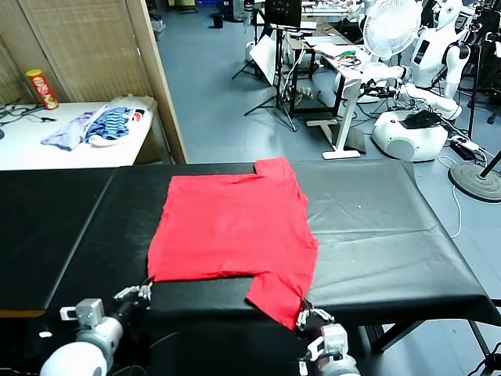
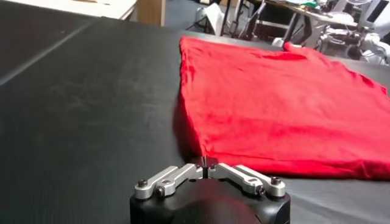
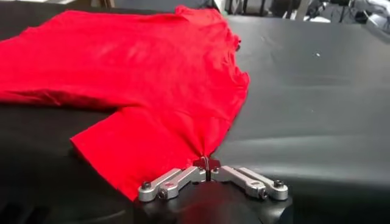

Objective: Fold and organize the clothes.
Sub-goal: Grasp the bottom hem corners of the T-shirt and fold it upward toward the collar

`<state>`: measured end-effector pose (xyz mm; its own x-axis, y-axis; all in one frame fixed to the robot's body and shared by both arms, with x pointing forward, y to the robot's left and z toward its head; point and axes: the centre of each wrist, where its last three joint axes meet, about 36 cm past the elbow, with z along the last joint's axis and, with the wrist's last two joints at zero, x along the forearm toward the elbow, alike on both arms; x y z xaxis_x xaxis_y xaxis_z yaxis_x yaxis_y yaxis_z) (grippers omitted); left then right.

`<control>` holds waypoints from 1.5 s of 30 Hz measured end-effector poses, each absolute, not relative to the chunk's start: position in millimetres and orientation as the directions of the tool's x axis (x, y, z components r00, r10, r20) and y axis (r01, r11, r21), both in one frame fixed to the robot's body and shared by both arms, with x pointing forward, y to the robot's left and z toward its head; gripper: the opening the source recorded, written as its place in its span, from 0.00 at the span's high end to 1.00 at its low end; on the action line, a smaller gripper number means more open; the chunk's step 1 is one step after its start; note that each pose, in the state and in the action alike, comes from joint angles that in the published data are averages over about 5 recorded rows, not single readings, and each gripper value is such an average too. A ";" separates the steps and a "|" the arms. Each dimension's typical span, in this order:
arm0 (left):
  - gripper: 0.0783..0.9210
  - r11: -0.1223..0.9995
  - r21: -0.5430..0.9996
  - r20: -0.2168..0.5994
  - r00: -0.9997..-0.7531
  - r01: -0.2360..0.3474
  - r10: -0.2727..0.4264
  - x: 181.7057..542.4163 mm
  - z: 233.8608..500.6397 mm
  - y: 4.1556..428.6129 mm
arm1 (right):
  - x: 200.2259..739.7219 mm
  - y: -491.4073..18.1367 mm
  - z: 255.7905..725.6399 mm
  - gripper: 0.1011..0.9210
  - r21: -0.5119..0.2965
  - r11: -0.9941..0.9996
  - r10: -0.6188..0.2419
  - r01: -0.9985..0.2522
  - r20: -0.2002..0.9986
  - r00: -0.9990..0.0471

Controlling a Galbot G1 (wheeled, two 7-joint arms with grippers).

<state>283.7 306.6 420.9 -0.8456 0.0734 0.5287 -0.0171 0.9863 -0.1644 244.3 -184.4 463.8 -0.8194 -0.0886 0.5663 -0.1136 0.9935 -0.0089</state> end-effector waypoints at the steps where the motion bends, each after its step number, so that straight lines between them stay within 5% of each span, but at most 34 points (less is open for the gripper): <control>1: 0.94 0.986 -0.167 0.526 -0.847 -0.014 0.077 279.2 423.7 302.3 | 246.4 -187.3 465.6 0.97 -0.003 0.993 -0.095 -0.116 0.550 -0.830; 8: 0.94 0.985 -0.170 0.453 -0.888 0.008 0.085 262.3 441.9 282.3 | 280.5 -204.5 463.8 0.97 0.033 0.990 -0.137 -0.136 0.403 -0.905; 18: 0.94 0.990 -0.139 0.328 -0.945 -0.029 0.019 306.4 447.1 287.1 | 355.7 -218.7 441.2 0.97 0.001 0.989 -0.143 -0.149 0.292 -0.946; 31: 0.94 0.999 -0.013 0.298 -0.954 -0.033 -0.027 361.4 416.9 293.7 | 429.8 -223.2 397.9 0.97 -0.015 0.982 -0.174 -0.189 0.317 -0.932; 35: 0.89 0.999 0.011 0.307 -0.951 -0.039 -0.040 377.1 407.1 296.7 | 425.0 -227.8 401.9 0.80 0.008 0.979 -0.197 -0.205 0.324 -0.925; 45: 0.27 0.999 0.006 0.322 -0.946 -0.047 -0.047 377.2 402.3 301.6 | 373.5 -231.0 418.9 0.19 -0.018 0.978 -0.191 -0.208 0.325 -0.926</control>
